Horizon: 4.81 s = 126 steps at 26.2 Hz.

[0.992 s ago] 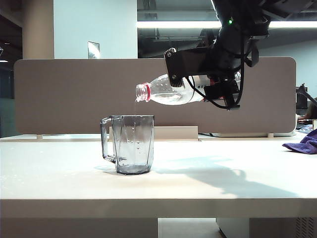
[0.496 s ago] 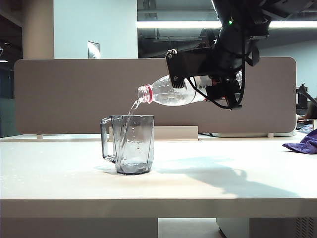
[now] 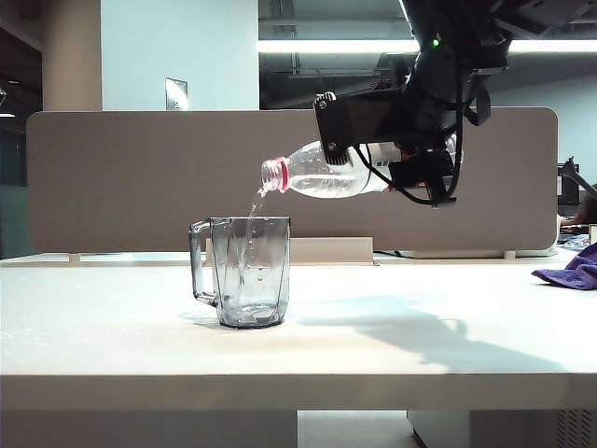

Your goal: Pick up the mineral water bottle on the table and pour a little water into the mug.

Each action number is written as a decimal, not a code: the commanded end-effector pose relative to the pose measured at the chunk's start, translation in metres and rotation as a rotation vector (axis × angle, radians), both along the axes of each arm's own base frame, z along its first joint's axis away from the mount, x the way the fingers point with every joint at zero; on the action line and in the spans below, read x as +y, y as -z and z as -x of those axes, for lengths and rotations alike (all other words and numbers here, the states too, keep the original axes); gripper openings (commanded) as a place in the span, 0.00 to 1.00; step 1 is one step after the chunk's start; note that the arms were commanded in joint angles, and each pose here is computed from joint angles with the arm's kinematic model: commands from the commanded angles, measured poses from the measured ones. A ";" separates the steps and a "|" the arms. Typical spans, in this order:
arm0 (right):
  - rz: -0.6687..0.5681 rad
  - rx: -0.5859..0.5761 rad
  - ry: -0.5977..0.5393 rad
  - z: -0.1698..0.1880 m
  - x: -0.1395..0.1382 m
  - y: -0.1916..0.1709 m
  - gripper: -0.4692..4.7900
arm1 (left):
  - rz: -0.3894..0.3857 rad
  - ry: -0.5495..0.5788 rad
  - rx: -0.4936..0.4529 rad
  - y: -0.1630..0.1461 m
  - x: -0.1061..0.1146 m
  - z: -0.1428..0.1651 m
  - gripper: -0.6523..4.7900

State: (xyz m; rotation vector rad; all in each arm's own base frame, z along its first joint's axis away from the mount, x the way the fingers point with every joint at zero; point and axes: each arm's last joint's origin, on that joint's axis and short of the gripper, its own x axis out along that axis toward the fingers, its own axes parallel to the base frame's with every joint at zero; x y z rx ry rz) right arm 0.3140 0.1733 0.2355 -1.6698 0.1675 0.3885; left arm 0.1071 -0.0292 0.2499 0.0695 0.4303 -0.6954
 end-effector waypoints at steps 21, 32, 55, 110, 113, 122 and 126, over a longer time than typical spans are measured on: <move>-1.400 0.362 0.172 0.016 0.001 0.057 0.57 | 0.005 0.000 -0.011 -0.001 0.000 0.000 0.11; -1.672 0.400 0.205 0.028 -0.005 0.114 0.58 | 0.005 0.000 -0.011 -0.001 0.000 0.000 0.11; -1.660 0.427 0.205 0.096 -0.044 0.104 0.81 | 0.005 0.000 -0.011 -0.001 0.000 0.000 0.11; -1.571 0.120 0.535 0.214 -0.168 0.097 0.09 | 0.005 0.000 -0.011 -0.001 0.000 0.000 0.11; -1.586 0.084 0.497 0.215 -0.168 0.093 0.09 | 0.005 0.000 -0.011 -0.001 0.000 0.000 0.11; -1.627 0.044 0.456 0.218 -0.168 0.089 0.09 | 0.005 0.000 -0.011 -0.001 0.000 0.000 0.11; -1.627 0.044 0.457 0.218 -0.168 0.089 0.09 | 0.005 0.000 -0.011 -0.001 0.000 0.000 0.11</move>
